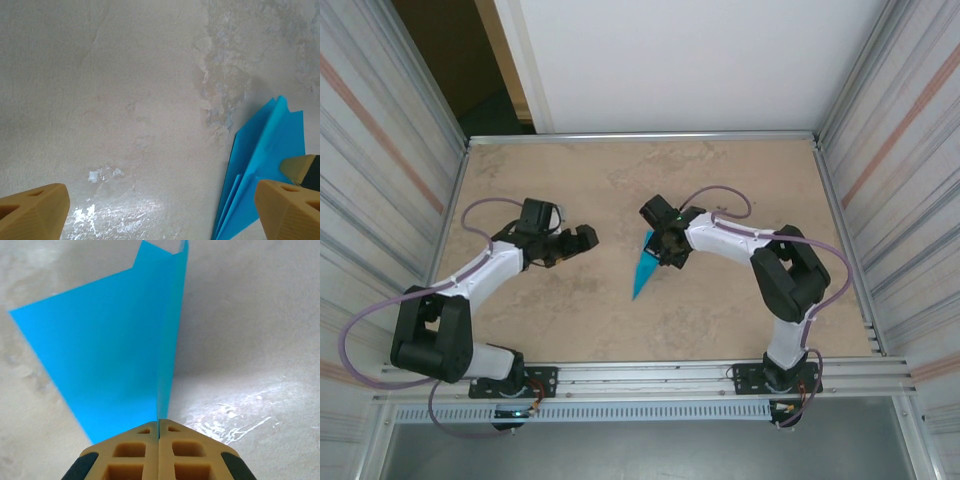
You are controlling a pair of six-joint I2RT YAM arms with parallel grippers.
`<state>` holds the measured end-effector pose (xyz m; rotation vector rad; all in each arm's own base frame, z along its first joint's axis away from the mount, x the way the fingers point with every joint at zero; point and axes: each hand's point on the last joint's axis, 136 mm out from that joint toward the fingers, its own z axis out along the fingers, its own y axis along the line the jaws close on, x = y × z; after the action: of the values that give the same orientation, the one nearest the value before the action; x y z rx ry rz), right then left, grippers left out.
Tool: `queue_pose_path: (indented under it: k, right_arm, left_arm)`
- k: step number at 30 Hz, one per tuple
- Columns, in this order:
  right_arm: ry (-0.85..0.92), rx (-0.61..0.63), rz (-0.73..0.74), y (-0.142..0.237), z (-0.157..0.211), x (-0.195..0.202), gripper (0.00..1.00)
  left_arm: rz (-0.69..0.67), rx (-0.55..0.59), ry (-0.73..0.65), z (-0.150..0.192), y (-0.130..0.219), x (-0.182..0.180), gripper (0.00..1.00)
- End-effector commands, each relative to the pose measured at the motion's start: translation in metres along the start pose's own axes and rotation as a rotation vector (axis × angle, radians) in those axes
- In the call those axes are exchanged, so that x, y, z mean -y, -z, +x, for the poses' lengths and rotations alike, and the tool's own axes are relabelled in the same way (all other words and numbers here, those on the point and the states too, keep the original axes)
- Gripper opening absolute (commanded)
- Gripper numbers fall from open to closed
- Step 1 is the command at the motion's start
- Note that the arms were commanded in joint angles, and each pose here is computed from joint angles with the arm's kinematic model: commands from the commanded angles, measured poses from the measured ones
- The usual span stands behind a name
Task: Fold a paper plane with a square sheet of paper (pick it up from the middle)
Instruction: Turn over a paper plane at the center of the table.
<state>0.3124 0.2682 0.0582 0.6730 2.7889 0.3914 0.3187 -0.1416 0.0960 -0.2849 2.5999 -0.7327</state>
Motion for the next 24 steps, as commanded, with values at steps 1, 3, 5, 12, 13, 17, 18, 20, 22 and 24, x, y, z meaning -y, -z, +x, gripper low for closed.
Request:
queue_pose_path:
  k: [1, 3, 5, 12, 13, 17, 18, 20, 22, 24]
  right_arm:
    - [0.165, 0.029, -0.215, 0.033, -0.013, -0.041, 0.00]
    - [0.274, 0.004, -0.376, 0.047, -0.008, -0.069, 0.00]
    - [0.352, -0.015, -0.478, 0.058, -0.003, -0.086, 0.00]
    - [0.447, -0.185, -0.660, 0.045, 0.022, -0.099, 0.01]
    - [0.455, -0.199, -0.683, 0.043, 0.025, -0.099, 0.01]
    - [0.428, -0.234, -0.674, 0.020, 0.027, -0.084, 0.02]
    - [0.419, -0.238, -0.672, 0.014, 0.026, -0.079, 0.02]
    - [0.408, -0.255, -0.665, 0.003, 0.027, -0.070, 0.03]
    - [0.393, -0.269, -0.652, -0.008, 0.024, -0.061, 0.03]
    - [0.371, -0.280, -0.650, -0.016, 0.022, -0.051, 0.03]
  left_arm:
    - [0.063, 0.014, 0.046, -0.004, 0.005, 0.001, 0.95]
    - [0.079, 0.029, 0.078, -0.006, 0.007, -0.002, 0.95]
    - [0.085, 0.048, 0.112, -0.009, 0.009, -0.007, 0.95]
    - [0.153, 0.075, 0.128, -0.015, 0.009, 0.000, 0.92]
    - [0.153, 0.076, 0.136, -0.015, 0.009, -0.001, 0.92]
    - [0.157, 0.076, 0.167, -0.011, 0.005, -0.004, 0.90]
    - [0.152, 0.075, 0.177, -0.009, 0.004, -0.006, 0.89]
    - [0.141, 0.068, 0.200, -0.004, 0.000, -0.011, 0.88]
    - [0.146, 0.054, 0.207, 0.003, -0.004, -0.011, 0.87]
    - [0.149, 0.032, 0.200, 0.010, -0.008, -0.007, 0.85]
